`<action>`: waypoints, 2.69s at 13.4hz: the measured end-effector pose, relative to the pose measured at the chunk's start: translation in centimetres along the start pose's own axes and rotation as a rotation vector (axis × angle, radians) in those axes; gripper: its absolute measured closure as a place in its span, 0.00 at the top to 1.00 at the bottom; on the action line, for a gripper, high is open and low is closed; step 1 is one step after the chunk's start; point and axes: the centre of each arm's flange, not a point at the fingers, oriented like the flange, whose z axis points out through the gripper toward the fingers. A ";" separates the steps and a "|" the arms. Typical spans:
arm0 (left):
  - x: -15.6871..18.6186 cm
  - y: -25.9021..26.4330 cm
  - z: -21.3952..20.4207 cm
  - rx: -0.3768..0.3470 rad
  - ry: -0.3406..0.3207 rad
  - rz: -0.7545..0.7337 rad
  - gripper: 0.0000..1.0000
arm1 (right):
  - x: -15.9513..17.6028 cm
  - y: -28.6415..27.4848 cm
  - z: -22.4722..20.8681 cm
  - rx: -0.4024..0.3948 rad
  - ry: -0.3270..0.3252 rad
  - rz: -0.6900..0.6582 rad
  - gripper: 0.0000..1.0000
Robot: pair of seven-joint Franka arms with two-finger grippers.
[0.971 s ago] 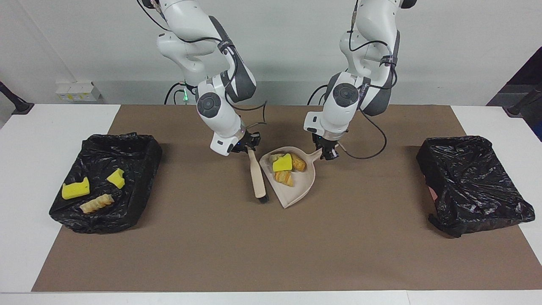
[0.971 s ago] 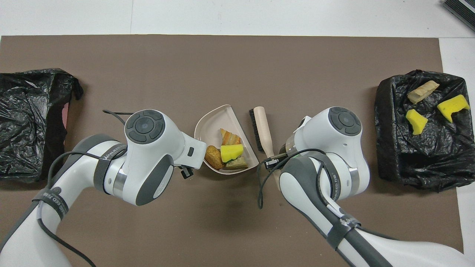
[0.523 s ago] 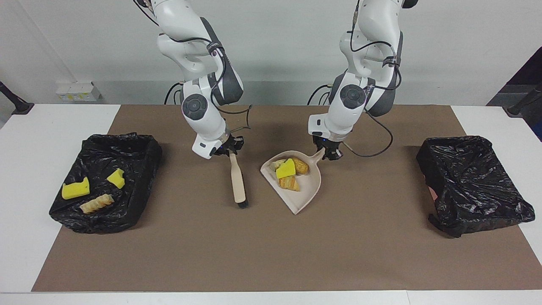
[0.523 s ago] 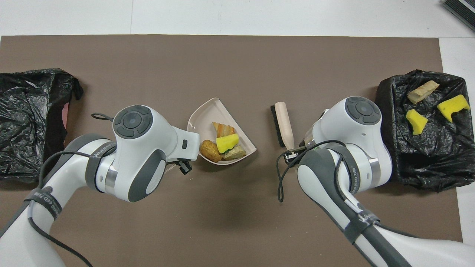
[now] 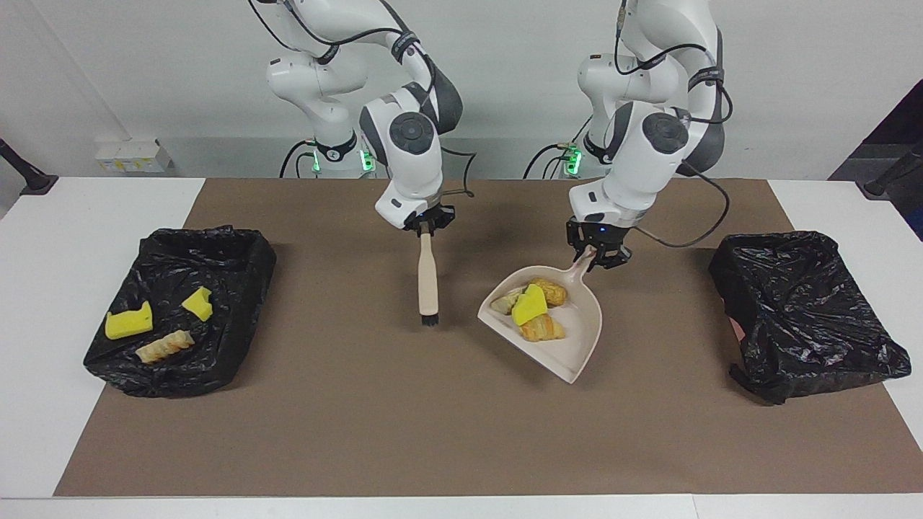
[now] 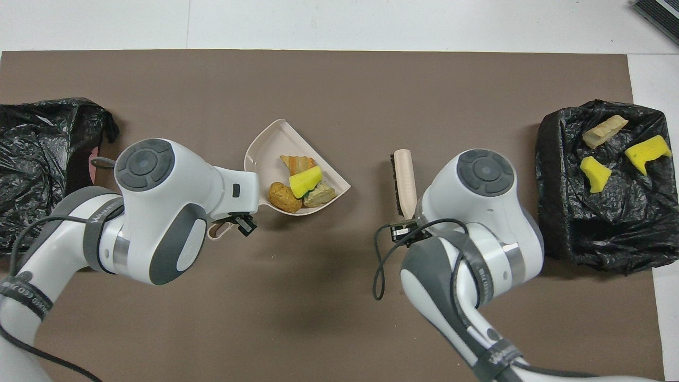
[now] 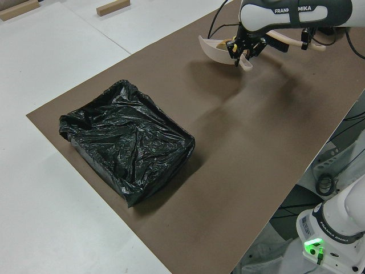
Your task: Sweep and dump trash in bin
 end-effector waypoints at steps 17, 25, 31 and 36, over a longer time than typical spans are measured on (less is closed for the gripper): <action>-28.0 -31.4 -15.8 0.215 -0.102 -0.016 0.31 | -5.6 -11.6 4.5 -0.024 -0.006 0.071 0.79; -27.7 -35.4 -17.8 0.434 -0.593 0.333 0.31 | -0.7 -0.3 -9.7 -0.013 -0.026 -0.072 1.00; -22.1 -33.2 -19.0 0.580 -0.860 0.520 0.31 | 2.1 14.1 -17.2 0.032 0.086 -0.108 1.00; -19.6 -32.4 -20.5 0.614 -0.804 0.530 0.31 | 2.6 25.7 -19.1 0.027 0.123 -0.140 1.00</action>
